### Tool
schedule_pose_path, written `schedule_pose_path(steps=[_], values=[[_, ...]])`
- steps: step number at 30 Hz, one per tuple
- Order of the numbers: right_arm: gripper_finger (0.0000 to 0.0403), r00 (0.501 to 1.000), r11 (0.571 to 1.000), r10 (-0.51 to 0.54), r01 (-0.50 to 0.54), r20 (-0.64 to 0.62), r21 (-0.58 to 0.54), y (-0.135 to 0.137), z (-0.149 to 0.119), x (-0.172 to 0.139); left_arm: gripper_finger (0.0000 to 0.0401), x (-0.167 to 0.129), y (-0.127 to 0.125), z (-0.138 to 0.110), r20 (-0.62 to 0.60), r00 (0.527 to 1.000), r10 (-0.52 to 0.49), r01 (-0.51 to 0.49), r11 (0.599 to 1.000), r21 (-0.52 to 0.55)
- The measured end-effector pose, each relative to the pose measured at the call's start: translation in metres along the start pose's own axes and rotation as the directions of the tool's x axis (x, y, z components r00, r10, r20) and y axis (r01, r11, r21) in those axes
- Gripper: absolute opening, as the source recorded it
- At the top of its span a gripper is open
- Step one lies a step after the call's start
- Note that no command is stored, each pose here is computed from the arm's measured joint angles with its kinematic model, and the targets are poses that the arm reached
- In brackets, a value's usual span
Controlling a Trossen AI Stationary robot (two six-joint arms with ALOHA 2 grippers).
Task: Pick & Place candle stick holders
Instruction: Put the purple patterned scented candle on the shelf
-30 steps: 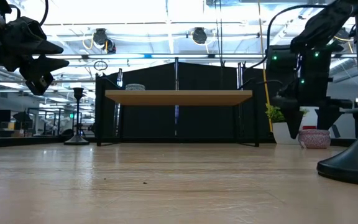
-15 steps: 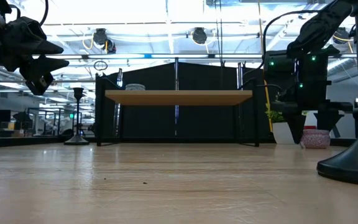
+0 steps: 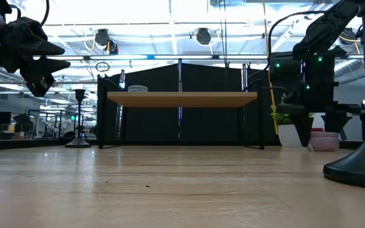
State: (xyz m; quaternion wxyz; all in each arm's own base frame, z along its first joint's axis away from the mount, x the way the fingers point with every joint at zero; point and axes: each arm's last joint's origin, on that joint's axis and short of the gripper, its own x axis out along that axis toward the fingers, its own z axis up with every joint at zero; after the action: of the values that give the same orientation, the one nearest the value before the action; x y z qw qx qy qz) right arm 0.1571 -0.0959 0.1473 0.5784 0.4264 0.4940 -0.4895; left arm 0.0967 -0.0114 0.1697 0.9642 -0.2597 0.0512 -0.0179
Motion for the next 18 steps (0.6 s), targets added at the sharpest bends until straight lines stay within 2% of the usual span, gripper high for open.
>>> schedule_pose_path(steps=[18], values=[[0.0292,0.999,0.999,0.039,-0.039,-0.022,0.029,-0.0054,-0.0048,-0.0094,0.0131,0.0000,0.0000,0.0000,0.000,1.000,0.000,0.000,1.000,-0.005]])
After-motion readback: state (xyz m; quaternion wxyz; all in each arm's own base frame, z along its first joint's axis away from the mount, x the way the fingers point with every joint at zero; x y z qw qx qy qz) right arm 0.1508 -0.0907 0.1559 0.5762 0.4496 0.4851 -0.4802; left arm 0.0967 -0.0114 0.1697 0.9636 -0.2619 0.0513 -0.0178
